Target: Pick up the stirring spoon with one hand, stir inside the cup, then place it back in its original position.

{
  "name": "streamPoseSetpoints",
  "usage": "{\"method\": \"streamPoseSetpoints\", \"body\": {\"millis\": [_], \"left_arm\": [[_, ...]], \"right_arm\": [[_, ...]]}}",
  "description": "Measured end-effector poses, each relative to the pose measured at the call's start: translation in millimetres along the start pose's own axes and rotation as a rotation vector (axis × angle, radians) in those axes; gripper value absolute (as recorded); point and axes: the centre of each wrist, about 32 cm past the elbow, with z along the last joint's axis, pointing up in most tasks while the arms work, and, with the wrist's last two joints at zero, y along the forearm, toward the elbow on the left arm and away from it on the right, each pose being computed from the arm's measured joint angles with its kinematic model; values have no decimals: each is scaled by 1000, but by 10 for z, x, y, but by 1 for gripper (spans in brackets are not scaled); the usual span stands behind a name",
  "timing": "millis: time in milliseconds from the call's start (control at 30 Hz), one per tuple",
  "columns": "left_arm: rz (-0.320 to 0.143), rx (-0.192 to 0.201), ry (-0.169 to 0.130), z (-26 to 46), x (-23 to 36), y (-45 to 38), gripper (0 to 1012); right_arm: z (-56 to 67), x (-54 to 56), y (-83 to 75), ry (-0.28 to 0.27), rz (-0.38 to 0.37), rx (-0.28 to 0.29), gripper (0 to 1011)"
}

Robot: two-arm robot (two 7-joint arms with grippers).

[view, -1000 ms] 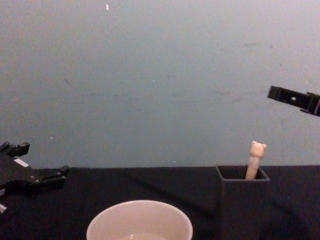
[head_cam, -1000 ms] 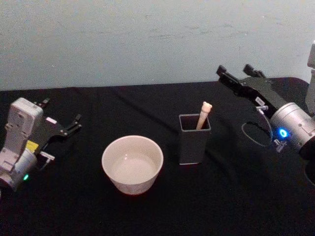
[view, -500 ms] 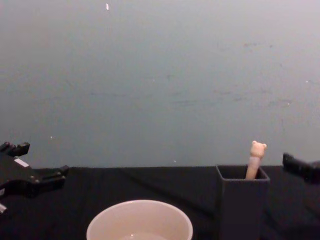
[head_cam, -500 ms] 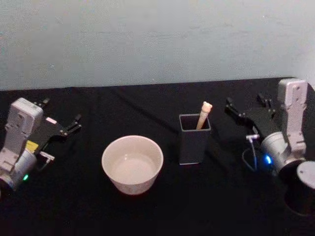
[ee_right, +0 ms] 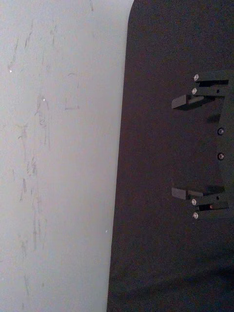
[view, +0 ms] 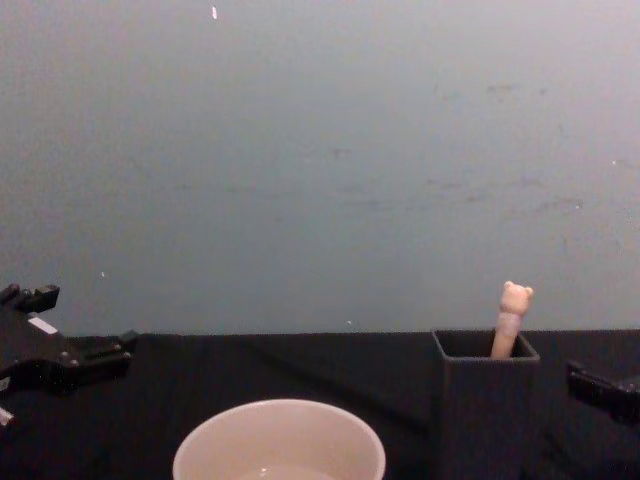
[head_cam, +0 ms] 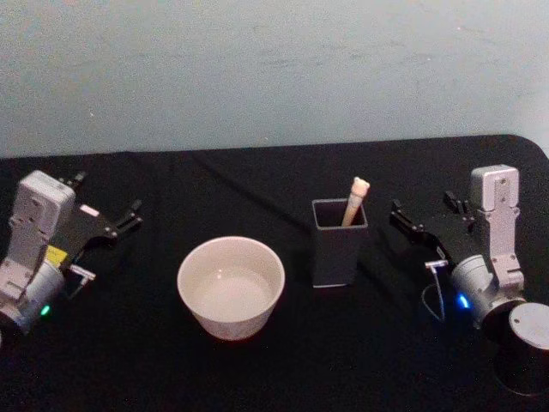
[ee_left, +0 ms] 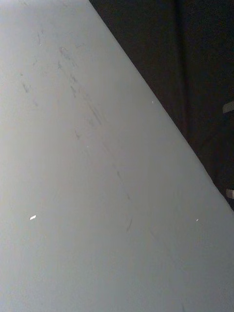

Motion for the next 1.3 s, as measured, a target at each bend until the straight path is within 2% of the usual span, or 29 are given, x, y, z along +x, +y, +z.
{"method": "streamPoseSetpoints", "body": {"millis": [1300], "left_arm": [[0,0,0,0,0,0,1001]], "right_arm": [[16,-1,4,-2,0,3,1002]]}}
